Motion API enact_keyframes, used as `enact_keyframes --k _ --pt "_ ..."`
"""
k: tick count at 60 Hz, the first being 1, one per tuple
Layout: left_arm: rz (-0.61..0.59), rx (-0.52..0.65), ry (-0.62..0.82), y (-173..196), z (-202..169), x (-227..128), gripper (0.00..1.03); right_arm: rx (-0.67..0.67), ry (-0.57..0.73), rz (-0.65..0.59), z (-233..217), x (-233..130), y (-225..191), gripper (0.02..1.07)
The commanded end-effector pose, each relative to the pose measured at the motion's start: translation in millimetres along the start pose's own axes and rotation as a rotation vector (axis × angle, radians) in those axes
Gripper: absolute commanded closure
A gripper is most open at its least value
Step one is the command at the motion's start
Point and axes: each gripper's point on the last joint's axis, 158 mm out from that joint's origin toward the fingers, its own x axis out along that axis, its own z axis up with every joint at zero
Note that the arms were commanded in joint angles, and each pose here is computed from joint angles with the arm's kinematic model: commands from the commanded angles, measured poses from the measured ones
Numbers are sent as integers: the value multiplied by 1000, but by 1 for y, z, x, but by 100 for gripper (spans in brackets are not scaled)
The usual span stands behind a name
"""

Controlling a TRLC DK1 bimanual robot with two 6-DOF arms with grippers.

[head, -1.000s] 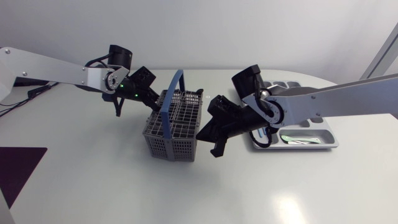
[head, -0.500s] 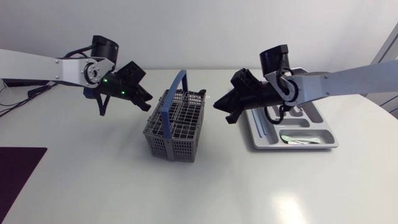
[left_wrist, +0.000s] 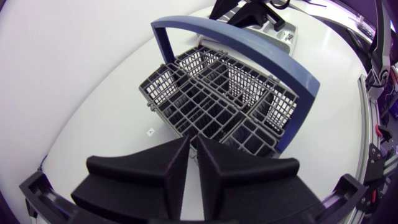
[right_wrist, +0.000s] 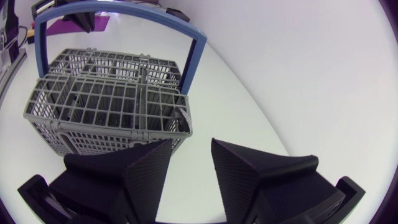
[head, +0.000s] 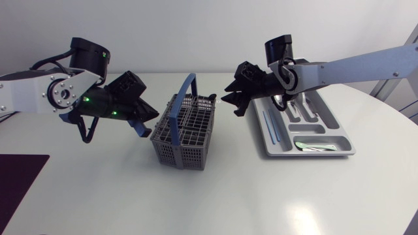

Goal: Unload the cutlery basket into the drawer organizer.

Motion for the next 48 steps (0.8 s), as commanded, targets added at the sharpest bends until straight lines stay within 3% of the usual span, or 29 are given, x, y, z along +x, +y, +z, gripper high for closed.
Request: enact_keyframes --k 1,15,29,38,48 --pt "-21 15 10 -11 -8 -2 87 -87 37 23 -10 11 2 47" --pt "-33 40 0 -23 -2 -11 83 -271 84 42 1 19 7 47" --pt "-58 81 -4 -41 2 -26 75 -384 118 63 15 25 -1 47" --pt "-63 94 -11 -49 2 -33 75 -438 156 101 15 29 -2 48" --pt "-60 94 -12 -49 1 -36 75 -517 200 133 10 31 5 57"
